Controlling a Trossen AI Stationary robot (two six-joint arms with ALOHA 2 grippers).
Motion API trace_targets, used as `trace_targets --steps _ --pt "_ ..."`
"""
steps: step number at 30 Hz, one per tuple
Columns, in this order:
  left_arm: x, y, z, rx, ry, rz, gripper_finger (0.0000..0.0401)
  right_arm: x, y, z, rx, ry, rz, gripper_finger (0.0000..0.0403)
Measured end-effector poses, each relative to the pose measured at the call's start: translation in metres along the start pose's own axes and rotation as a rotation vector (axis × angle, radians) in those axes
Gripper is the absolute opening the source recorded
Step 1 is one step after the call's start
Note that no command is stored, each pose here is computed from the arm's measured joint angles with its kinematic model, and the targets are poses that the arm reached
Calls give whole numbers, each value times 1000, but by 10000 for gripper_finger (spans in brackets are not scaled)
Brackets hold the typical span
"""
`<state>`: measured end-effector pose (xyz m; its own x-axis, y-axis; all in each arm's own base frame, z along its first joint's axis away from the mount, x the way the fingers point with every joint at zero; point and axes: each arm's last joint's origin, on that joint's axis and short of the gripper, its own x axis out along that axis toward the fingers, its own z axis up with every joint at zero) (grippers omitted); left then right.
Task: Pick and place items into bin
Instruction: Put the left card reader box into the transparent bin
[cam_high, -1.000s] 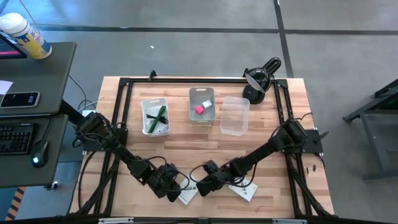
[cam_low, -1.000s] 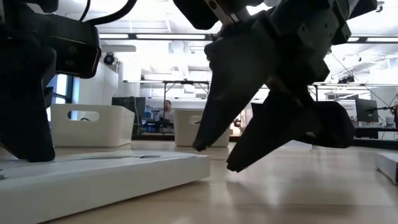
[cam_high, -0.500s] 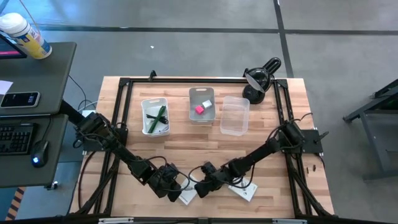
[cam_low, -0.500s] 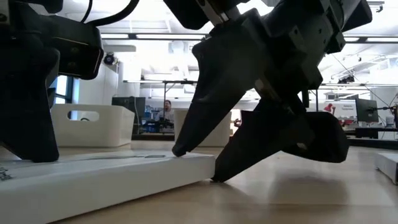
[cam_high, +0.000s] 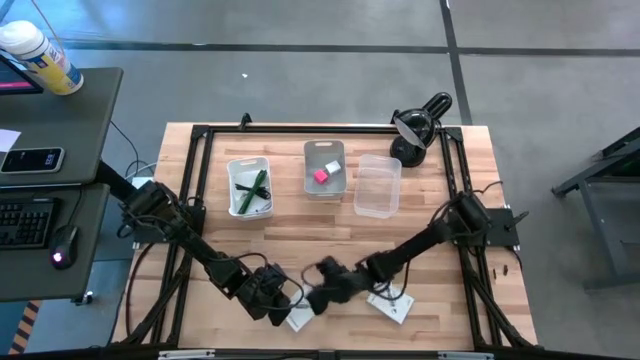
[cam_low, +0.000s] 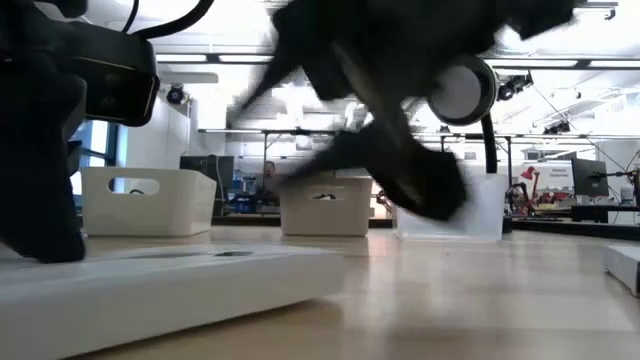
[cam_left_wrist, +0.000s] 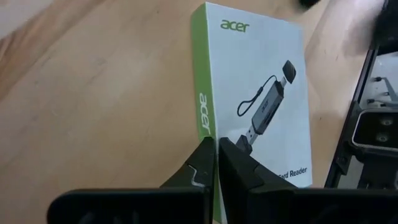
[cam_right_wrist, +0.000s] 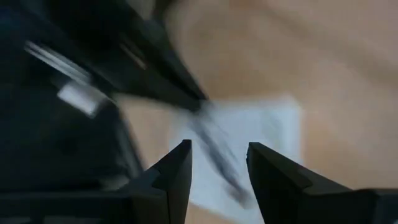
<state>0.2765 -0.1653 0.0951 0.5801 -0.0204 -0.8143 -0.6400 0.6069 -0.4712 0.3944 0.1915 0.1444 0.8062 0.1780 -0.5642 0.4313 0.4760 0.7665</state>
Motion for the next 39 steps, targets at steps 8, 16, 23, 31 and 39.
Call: trace_targets --steps 8,16,23,31,39 --pt "1 0 1 -2 -29 6 0 -7 -3 4 -38 23 -65 145" --pt "-10 -2 10 134 -121 -15 0 -9 -9 -2 -42 71 -133 145" --pt "-20 10 9 98 -27 116 0 -9 -11 -2 -65 86 -148 145" --pt "-18 18 4 -56 -72 99 0 -11 -11 -9 -77 111 -162 145" --pt "-17 22 2 -110 -55 95 0 -11 -12 -9 -77 106 -168 145"
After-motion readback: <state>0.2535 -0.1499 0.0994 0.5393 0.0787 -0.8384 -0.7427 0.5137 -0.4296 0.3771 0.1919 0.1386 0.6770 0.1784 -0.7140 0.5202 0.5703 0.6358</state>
